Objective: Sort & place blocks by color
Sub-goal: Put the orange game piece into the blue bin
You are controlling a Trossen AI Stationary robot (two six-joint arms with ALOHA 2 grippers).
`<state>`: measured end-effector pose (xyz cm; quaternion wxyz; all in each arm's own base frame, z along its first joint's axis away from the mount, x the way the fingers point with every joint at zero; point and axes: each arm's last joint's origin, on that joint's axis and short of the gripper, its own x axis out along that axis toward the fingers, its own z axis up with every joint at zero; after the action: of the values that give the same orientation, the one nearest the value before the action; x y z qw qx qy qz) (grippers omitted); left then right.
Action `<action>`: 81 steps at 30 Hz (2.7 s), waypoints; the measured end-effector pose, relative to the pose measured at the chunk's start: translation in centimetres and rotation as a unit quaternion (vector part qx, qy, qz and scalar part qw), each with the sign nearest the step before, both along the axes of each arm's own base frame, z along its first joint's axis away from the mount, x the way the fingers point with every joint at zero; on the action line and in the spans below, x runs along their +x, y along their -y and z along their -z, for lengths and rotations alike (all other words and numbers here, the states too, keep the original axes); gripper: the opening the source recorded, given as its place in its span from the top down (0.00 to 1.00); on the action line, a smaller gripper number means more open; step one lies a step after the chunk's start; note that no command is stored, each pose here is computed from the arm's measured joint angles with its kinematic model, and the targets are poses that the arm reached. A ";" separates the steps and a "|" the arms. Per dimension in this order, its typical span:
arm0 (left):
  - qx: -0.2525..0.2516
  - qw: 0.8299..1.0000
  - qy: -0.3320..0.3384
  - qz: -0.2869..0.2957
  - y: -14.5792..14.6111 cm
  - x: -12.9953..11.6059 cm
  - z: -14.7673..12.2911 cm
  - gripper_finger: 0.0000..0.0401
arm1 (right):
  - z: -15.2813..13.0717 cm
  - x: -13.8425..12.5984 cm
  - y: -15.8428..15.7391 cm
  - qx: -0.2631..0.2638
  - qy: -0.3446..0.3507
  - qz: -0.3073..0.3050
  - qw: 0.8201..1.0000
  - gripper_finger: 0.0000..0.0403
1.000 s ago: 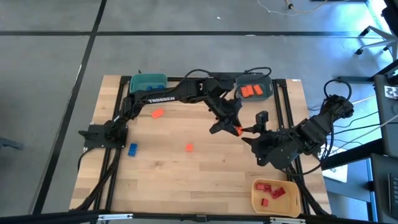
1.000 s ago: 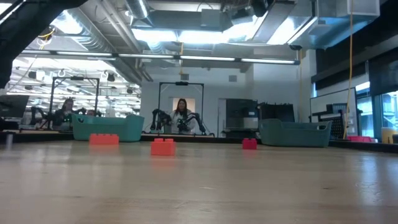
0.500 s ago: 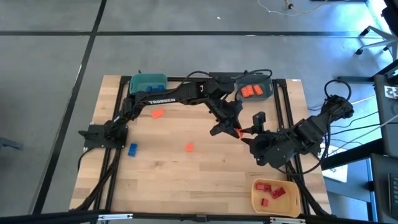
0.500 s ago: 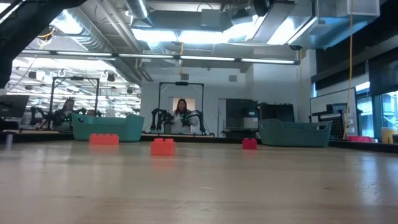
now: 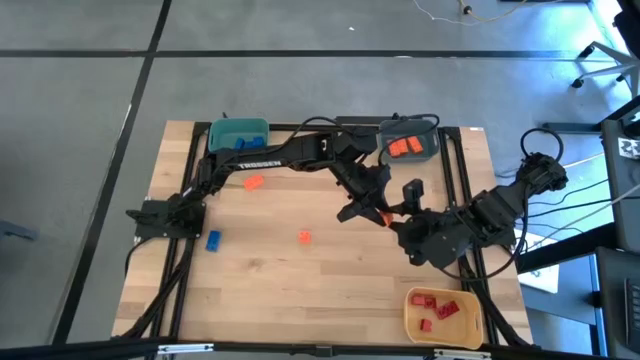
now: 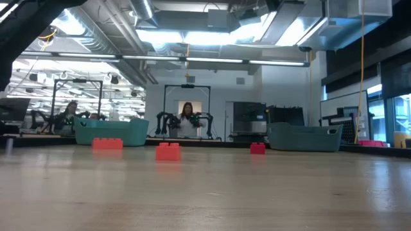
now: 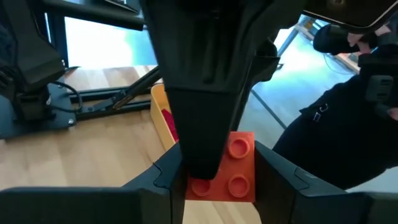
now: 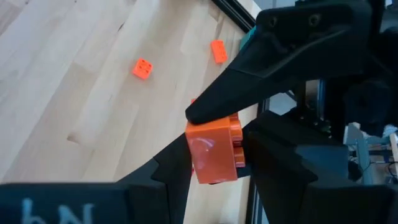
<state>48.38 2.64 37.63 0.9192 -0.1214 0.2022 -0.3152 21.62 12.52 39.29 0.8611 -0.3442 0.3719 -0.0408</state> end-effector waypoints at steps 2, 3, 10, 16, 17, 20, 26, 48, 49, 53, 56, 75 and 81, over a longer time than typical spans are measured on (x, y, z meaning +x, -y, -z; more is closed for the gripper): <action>0.000 1.000 -0.001 0.000 0.0 0.0 0.0 0.68 | 0.0 0.0 0.0 -0.001 0.000 0.000 1.000 0.61; 0.000 1.000 -0.001 0.000 0.0 0.0 0.0 0.68 | 0.0 0.0 0.0 -0.001 0.000 0.000 1.000 0.61; 0.000 1.000 0.011 0.000 0.0 0.1 -0.2 0.68 | 0.0 0.0 0.0 0.001 0.002 0.003 1.000 0.63; -0.012 1.000 0.009 0.001 0.0 0.1 -0.3 0.68 | -0.1 0.0 0.0 -0.006 0.002 0.000 1.000 0.73; -0.014 1.000 0.007 0.001 0.0 0.1 -0.3 0.68 | -0.1 0.0 0.0 -0.006 0.002 -0.001 1.000 0.73; -0.017 1.000 0.005 0.000 0.1 0.1 -0.3 0.68 | -0.1 0.0 0.0 -0.005 0.003 -0.002 1.000 0.74; -0.017 1.000 0.006 -0.002 0.1 0.1 -0.3 0.68 | -0.1 0.0 0.0 -0.001 0.005 0.000 1.000 0.74; -0.010 1.000 0.008 -0.027 -2.7 -0.1 -0.3 0.46 | 0.1 -0.3 0.1 0.035 -0.005 0.023 0.999 0.75; -0.014 1.000 0.007 -0.025 -3.0 -0.2 -0.3 0.46 | 0.2 -0.4 0.2 0.042 -0.013 0.026 0.999 0.75; -0.032 0.999 0.000 -0.021 -4.1 -0.4 -0.3 0.46 | 0.4 -0.8 0.3 0.052 -0.027 0.037 0.998 0.75; -0.034 0.999 -0.002 -0.022 -4.5 -0.5 -0.3 0.45 | 0.5 -0.8 0.3 0.056 -0.031 0.037 0.997 0.75; 0.098 0.958 -0.157 -0.217 -10.3 -3.0 2.8 0.46 | 0.9 -1.5 6.3 0.103 -0.036 0.303 0.947 0.75; 0.133 0.941 -0.199 -0.239 -9.9 -3.4 3.5 0.46 | -0.1 -2.2 10.1 0.110 -0.007 0.373 0.921 0.75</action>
<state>45.01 12.53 34.17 0.9161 -0.1030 0.3866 -0.0262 19.40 2.45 39.37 0.8132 -0.0841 0.4813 -0.3161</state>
